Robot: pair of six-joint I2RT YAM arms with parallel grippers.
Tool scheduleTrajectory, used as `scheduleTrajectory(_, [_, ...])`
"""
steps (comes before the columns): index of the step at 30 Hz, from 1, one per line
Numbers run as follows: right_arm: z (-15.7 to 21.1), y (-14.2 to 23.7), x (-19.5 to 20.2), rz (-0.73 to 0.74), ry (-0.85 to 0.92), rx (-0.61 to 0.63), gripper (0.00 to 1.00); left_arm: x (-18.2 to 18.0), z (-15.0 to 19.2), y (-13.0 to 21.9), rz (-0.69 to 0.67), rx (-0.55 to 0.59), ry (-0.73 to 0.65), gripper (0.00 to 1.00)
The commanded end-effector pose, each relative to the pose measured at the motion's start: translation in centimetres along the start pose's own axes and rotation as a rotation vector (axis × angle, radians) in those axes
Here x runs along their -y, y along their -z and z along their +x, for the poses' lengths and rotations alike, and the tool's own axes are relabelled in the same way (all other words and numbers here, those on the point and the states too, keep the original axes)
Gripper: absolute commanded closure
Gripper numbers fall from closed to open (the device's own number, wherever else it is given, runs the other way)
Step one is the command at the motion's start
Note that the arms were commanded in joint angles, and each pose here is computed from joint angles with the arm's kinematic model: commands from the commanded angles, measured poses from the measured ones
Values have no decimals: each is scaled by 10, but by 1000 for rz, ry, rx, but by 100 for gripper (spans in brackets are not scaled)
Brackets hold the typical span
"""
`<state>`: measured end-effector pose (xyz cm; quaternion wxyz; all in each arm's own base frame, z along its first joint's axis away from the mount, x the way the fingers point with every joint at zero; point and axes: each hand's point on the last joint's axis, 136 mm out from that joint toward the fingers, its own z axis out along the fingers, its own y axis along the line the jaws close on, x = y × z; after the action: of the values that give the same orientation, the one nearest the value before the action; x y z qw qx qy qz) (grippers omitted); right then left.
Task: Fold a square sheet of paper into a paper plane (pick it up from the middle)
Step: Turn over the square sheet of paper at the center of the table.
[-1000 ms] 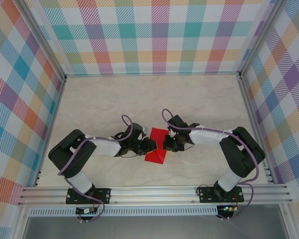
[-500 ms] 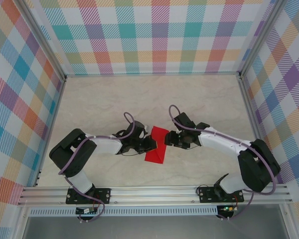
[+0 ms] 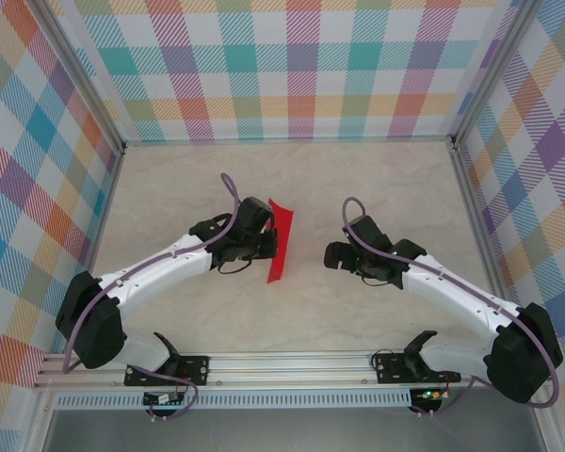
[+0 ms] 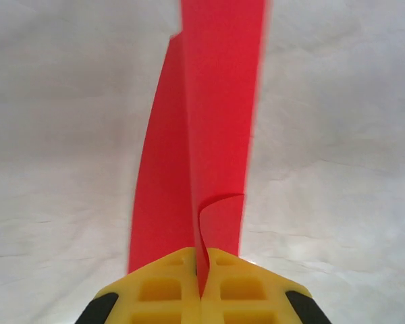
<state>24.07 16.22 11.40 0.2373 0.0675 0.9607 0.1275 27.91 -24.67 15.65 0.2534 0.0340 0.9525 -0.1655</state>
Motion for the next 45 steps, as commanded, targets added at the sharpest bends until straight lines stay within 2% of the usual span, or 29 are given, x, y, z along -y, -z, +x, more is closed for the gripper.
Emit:
scheduleTrajectory(1, [1, 0, 21, 79, -20, 26, 2, -53, 8, 15, -302, -39, -133, 96])
scheduleTrajectory(9, [4, -2, 31, 122, -38, 27, 0, -84, -12, -2, -633, -8, -212, 96])
scheduleTrajectory(13, [6, -3, 36, 139, -51, 26, 0, -90, -14, -22, -795, -18, -305, 96])
scheduleTrajectory(18, [9, -3, 43, 161, -67, 25, 0, -77, -3, -54, -879, -54, -416, 96])
scheduleTrajectory(24, [12, 8, 76, 289, -166, 48, 0, -45, 32, -99, -712, -134, -378, 95])
scheduleTrajectory(30, [12, 14, 87, 272, -216, 79, 0, -23, 58, -122, -545, -201, -303, 89])
scheduleTrajectory(33, [11, 16, 87, 261, -218, 85, 0, -14, 60, -125, -494, -213, -283, 81])
scheduleTrajectory(36, [11, 16, 85, 250, -215, 80, 0, -2, 57, -118, -432, -210, -264, 70])
scheduleTrajectory(41, [9, 15, 76, 205, -205, 73, 0, 47, 48, -87, -154, -196, -188, 55])
scheduleTrajectory(45, [6, 13, 63, 145, -185, 61, 0, 68, 36, -51, 2, -160, -125, 47])
